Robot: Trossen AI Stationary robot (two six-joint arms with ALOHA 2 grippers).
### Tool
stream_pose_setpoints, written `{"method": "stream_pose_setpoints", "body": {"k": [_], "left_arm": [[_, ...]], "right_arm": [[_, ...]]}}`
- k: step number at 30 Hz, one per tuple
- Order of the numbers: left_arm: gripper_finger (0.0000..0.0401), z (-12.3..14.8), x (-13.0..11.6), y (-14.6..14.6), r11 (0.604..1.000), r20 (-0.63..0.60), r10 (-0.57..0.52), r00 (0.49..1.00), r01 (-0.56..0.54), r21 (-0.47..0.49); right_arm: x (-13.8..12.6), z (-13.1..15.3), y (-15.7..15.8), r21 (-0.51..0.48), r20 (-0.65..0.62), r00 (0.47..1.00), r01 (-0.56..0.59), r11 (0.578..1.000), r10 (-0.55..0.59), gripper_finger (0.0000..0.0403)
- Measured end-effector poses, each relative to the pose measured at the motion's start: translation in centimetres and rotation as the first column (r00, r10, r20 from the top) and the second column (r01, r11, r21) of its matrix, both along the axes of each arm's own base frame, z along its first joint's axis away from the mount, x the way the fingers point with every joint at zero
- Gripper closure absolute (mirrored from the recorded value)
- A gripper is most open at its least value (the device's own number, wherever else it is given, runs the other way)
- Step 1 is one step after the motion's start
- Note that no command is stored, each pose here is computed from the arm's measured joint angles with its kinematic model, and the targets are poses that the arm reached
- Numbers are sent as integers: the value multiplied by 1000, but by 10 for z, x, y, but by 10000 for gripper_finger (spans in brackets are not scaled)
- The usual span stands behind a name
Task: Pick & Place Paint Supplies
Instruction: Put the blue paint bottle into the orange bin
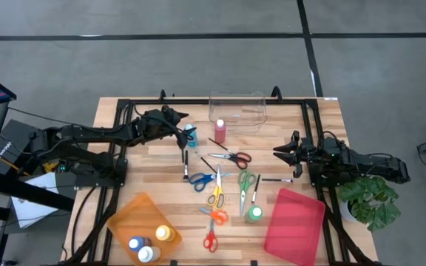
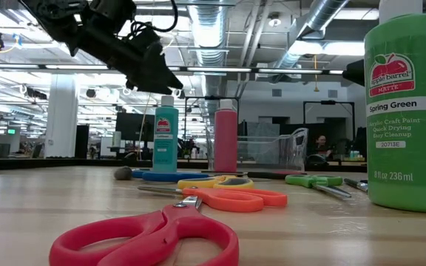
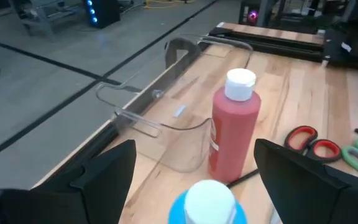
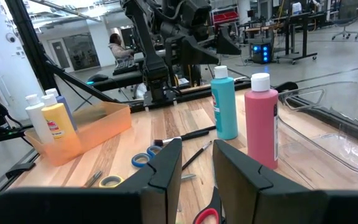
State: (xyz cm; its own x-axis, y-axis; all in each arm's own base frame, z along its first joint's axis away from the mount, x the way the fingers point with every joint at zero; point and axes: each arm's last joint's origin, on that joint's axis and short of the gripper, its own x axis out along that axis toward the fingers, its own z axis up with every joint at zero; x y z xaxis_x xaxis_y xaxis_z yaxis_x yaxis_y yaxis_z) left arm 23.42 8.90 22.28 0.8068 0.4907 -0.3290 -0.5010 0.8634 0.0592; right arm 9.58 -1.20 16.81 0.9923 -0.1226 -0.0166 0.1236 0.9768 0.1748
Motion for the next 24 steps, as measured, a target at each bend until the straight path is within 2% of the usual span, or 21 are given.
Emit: {"method": "stream_pose_setpoints", "body": {"k": [6, 13, 24], "left_arm": [[77, -25, -11, -4, 1000, 10, -3, 1000, 3, 9], [82, -29, -15, -5, 999, 39, -10, 999, 8, 39], [156, -30, -15, -6, 999, 38, -28, 999, 26, 34]], "right_arm": [[0, 0, 0, 0, 0, 1000, -1, 1000, 1, 314], [0, 0, 0, 0, 0, 1000, -1, 1000, 1, 314], [0, 0, 0, 0, 0, 1000, -2, 1000, 2, 314]]}}
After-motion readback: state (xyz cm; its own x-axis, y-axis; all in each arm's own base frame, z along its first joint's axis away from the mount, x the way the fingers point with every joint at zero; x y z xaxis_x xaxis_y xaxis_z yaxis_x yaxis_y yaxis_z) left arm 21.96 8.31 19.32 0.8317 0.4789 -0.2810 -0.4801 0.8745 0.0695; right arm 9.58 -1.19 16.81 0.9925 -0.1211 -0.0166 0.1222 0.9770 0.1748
